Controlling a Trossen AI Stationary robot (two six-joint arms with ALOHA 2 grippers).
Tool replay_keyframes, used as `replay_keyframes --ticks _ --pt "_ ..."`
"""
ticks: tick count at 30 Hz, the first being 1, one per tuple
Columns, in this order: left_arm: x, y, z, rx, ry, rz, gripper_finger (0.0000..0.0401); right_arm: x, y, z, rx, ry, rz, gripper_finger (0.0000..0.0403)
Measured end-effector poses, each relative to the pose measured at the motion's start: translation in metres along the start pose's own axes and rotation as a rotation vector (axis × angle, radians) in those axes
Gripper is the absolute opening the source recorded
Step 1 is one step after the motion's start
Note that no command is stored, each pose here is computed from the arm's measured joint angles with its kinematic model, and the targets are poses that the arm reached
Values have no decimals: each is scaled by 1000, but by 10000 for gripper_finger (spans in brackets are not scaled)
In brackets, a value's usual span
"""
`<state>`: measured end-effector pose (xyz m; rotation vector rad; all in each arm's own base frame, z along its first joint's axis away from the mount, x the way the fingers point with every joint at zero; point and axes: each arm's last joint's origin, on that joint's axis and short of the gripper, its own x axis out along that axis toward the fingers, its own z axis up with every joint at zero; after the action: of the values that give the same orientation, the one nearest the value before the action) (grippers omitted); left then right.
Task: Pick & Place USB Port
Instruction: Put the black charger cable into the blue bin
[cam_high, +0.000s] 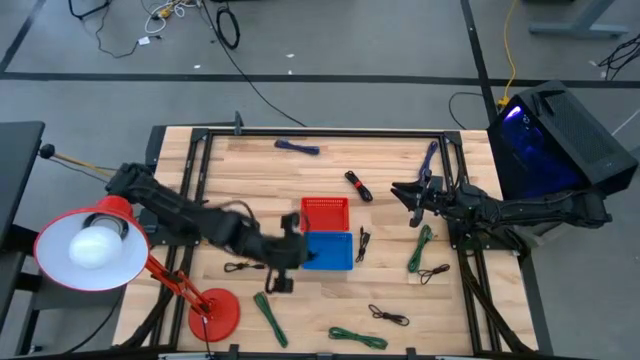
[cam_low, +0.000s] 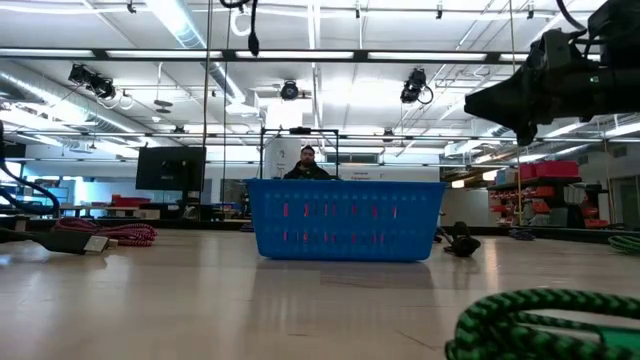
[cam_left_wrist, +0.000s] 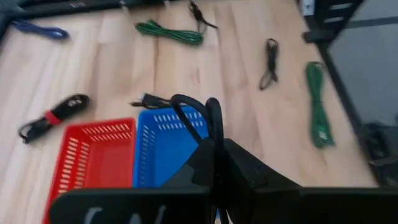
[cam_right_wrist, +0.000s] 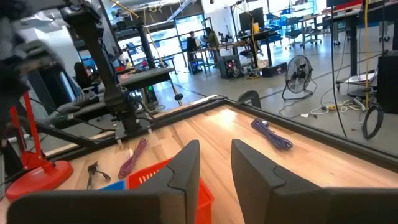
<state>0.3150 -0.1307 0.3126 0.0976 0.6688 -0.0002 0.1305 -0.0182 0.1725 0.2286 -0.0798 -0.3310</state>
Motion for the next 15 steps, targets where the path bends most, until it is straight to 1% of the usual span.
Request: replay_keyframes --ticks 3,6,9,11,15 --pt "21 -11 -2 20 -30 54 19 0 0 1 3 -10 3 95" --pt "53 -8 -8 12 7 62 19 0 1 2 7 -22 15 95" --pt "78 5 -17 23 74 108 19 0 1 2 16 -21 25 95" --pt "86 18 -21 25 119 136 19 0 1 2 24 -17 37 95" --pt "95 39 -19 -40 122 116 19 0 1 2 23 -13 40 95"
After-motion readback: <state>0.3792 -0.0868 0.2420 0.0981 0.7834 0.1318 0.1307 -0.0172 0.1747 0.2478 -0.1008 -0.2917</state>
